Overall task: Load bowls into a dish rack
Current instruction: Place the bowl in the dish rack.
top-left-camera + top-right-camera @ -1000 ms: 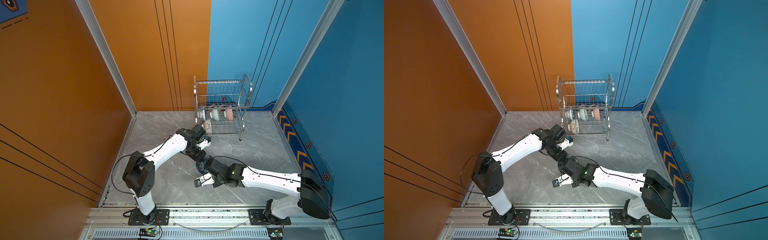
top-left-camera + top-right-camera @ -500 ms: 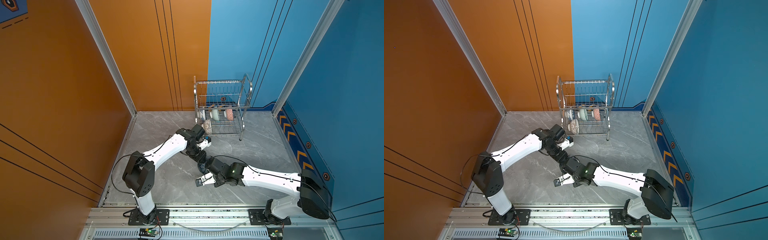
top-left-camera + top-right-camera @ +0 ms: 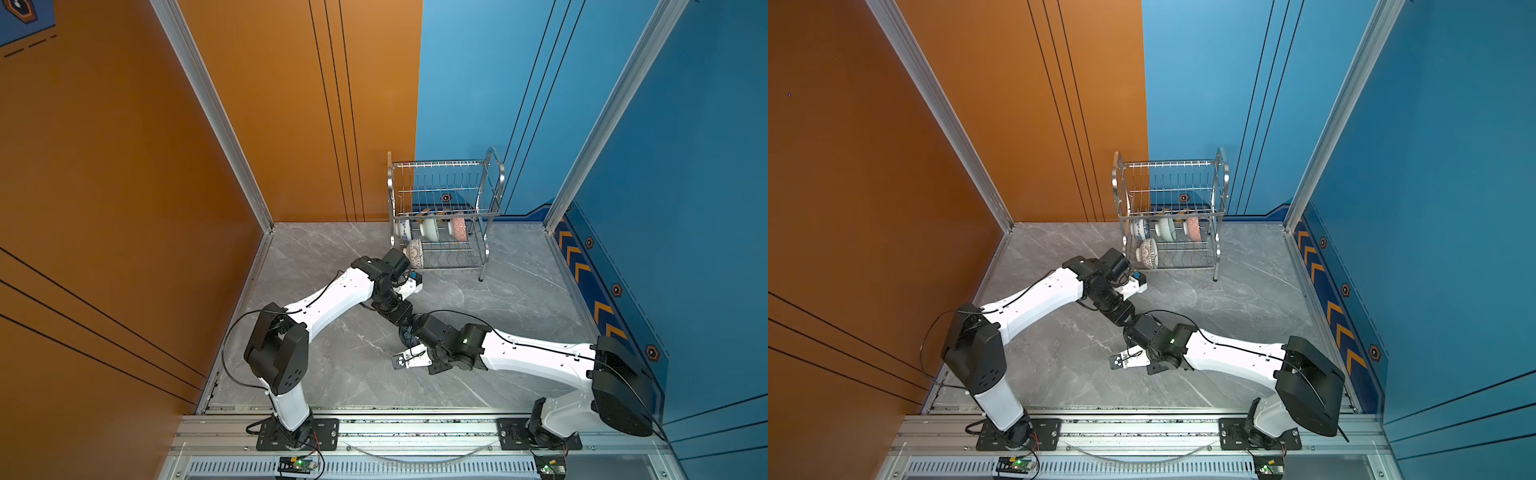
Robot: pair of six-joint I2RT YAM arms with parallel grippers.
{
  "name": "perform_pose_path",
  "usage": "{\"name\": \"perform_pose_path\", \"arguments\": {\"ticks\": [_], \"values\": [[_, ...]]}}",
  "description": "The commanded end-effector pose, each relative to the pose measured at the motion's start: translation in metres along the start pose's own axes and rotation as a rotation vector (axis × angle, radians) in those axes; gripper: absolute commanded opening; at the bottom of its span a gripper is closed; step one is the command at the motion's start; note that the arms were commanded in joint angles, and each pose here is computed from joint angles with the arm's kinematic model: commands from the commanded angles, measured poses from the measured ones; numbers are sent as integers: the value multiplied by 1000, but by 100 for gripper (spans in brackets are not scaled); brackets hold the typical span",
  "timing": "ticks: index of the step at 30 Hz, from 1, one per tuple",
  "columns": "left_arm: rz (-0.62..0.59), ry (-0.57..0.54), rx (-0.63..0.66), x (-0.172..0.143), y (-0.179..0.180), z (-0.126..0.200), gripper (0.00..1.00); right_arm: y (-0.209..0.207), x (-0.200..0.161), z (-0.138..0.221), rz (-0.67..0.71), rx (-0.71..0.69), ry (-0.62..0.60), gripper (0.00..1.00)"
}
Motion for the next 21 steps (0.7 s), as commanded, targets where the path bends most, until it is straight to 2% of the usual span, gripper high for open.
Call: {"name": "perform_pose_path", "arguments": {"ticks": [1, 5, 15, 21], "values": [[-1, -69, -39, 3, -4, 17, 41, -3, 1, 1, -47, -19, -20, 0], [8, -135, -68, 9, -3, 29, 45, -3, -1, 1, -60, -22, -24, 0], [30, -265, -18, 14, 10, 54, 71, -1, -6, 3, -78, -31, -14, 0], [70, -388, -23, 21, 21, 76, 97, -1, -10, 8, -110, -42, -27, 0]]}}
Point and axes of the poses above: each gripper's point midway between its finger pads, its own z axis back along the fingers, its own y axis along the line the jaws close on, x = y × z, the point moved 3 cm from there along z, back along the fingers, and after that the axes turned 8 degrees about z, right-handed, at the moved point
